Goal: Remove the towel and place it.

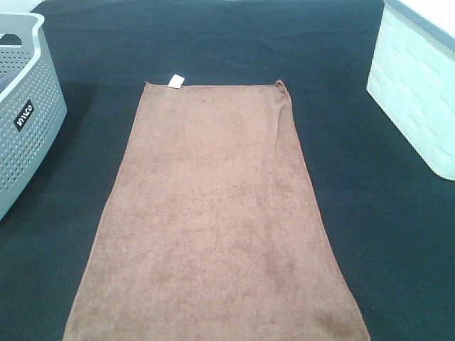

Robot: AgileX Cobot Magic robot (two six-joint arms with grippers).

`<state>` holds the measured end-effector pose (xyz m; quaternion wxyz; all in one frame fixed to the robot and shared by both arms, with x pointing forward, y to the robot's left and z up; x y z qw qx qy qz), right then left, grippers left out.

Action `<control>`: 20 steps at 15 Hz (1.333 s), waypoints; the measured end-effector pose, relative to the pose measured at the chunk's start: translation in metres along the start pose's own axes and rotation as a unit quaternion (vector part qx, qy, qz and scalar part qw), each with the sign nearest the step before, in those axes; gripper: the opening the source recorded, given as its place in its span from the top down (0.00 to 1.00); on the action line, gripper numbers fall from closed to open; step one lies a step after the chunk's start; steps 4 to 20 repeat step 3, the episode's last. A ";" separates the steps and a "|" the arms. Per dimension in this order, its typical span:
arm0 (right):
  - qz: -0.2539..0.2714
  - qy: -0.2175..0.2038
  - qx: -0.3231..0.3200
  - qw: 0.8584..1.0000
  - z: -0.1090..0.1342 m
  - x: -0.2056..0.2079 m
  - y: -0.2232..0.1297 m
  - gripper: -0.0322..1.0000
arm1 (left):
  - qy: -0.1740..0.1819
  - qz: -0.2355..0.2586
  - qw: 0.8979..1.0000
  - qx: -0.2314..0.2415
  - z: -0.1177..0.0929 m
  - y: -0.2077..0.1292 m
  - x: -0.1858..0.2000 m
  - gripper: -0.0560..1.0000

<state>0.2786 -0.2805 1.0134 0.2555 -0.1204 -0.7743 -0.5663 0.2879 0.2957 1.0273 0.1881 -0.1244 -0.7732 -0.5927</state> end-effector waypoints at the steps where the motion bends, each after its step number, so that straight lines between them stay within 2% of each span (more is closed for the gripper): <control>1: 0.000 0.000 0.000 1.000 0.000 0.000 0.000 0.32 | 0.000 0.000 1.000 0.000 0.000 0.000 0.000 0.18; 20: 0.000 0.000 0.000 1.000 0.000 0.000 0.000 0.32 | 0.000 0.000 1.000 0.000 0.000 0.000 0.000 0.18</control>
Point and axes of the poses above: a point on each arm's last joint axis where the gripper is mounted, x pointing back along that axis away from the gripper, z along the wrist's bending axis when the last joint is at zero, y = z × x, the point moved 6 cm from there along -x, pointing out along that axis toward the gripper, and after that the axes turned 15 degrees about x, right-handed, at the moved point
